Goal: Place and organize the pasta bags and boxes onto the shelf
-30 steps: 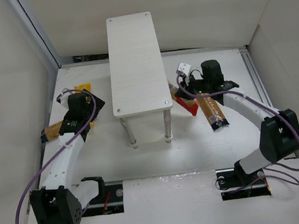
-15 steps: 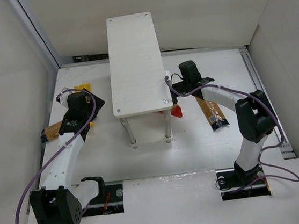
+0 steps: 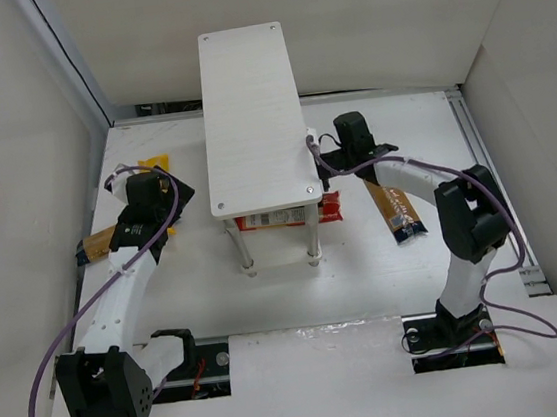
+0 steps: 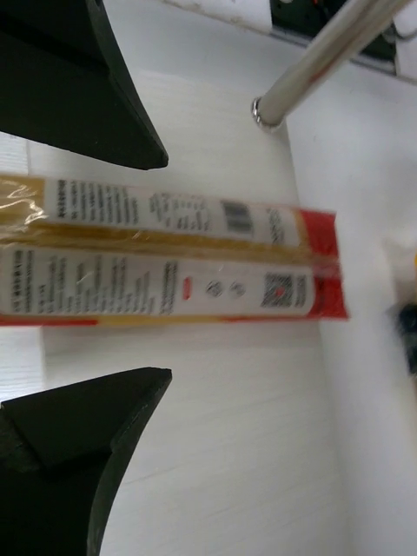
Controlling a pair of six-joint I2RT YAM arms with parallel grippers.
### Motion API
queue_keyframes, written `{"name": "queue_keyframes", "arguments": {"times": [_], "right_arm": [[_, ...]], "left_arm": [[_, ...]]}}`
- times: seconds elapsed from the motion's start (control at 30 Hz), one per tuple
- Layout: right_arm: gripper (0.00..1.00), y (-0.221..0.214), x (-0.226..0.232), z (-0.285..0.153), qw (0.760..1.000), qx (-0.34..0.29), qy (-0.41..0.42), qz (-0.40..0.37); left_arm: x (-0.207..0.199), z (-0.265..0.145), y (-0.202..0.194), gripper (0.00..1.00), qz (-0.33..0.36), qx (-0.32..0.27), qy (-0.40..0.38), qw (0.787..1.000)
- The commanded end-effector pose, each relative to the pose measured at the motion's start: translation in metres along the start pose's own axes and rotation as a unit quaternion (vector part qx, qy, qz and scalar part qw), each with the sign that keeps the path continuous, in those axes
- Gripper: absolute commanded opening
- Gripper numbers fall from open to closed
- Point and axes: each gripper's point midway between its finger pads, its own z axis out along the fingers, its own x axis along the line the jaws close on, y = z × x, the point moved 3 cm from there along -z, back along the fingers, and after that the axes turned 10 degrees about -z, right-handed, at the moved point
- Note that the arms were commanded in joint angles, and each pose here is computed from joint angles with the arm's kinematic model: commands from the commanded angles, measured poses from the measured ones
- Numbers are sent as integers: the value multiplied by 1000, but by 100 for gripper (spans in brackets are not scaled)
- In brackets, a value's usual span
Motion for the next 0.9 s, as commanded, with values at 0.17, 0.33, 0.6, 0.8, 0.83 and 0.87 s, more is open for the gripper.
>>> {"name": "queue_keyframes", "arguments": {"times": [0.17, 0.33, 0.6, 0.8, 0.83, 0.87], "right_arm": [[100, -13, -30, -98, 978, 27, -182, 99], [100, -29, -34, -156, 937, 43, -311, 153], [100, -15, -39, -176, 937, 45, -330, 103], [100, -29, -40, -169, 943, 49, -311, 111], [100, -29, -40, -169, 943, 49, -311, 111], [100, -28, -39, -166, 944, 48, -307, 110]], "left_arm": [[18, 25, 64, 100, 12, -92, 97, 991], [-15, 76, 80, 100, 173, -13, -30, 984], [7, 128, 83, 100, 285, 37, 2, 958], [27, 148, 70, 100, 310, 83, 3, 947], [25, 148, 69, 100, 309, 87, -4, 947], [33, 155, 62, 100, 313, 97, 0, 945]]}}
